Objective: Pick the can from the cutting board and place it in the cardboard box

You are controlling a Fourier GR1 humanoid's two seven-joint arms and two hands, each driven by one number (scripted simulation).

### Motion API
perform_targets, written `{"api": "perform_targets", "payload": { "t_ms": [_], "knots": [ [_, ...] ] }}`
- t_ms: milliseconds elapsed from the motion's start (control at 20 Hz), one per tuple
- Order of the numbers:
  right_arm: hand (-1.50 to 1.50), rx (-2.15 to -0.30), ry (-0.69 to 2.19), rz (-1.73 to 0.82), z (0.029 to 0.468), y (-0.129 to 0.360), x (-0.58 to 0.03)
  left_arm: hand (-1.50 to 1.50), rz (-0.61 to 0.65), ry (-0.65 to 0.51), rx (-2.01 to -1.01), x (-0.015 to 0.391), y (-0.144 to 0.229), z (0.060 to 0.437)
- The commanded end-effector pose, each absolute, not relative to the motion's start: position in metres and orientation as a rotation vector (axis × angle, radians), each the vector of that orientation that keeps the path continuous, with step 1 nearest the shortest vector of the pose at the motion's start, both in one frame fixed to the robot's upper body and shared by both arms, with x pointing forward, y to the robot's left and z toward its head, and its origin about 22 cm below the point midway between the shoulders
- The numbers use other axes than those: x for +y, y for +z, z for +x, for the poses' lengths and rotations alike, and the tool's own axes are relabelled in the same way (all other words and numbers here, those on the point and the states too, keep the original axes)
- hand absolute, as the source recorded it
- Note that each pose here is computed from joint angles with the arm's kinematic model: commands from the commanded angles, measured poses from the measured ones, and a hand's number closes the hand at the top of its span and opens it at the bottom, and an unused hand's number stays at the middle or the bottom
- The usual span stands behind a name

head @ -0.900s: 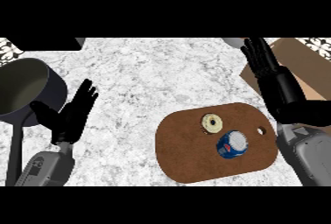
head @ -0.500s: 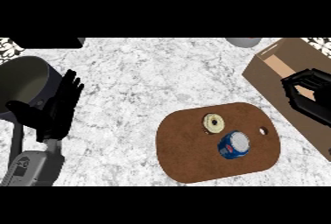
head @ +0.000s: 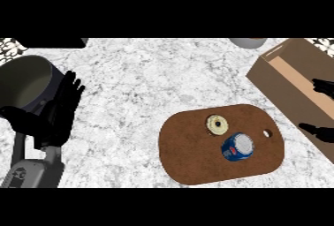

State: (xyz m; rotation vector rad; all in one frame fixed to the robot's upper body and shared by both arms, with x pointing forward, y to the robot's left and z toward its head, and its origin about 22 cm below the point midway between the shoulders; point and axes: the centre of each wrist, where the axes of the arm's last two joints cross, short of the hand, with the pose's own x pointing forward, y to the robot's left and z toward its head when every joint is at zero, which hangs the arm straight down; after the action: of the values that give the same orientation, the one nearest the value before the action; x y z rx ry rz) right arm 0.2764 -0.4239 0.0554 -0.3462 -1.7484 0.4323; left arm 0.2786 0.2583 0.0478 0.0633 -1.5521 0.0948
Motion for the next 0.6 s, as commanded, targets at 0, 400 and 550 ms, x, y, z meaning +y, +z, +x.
{"api": "perform_targets", "payload": {
  "t_ms": [0, 400, 550],
  "knots": [
    [-1.50, -1.661, 0.733, -0.339, 0.268, 0.087, -0.440, 0.00, 0.080, 0.109, -1.542, 0.264, 0.034, 0.268],
    [-1.50, -1.323, 1.106, -0.240, 0.282, 0.163, -0.414, 0.00, 0.065, 0.105, -1.542, 0.263, 0.049, 0.259],
    [-1.50, -1.336, 1.090, -0.157, 0.278, 0.152, -0.379, 0.00, 0.073, 0.125, -1.538, 0.264, 0.050, 0.257]
  ]
}}
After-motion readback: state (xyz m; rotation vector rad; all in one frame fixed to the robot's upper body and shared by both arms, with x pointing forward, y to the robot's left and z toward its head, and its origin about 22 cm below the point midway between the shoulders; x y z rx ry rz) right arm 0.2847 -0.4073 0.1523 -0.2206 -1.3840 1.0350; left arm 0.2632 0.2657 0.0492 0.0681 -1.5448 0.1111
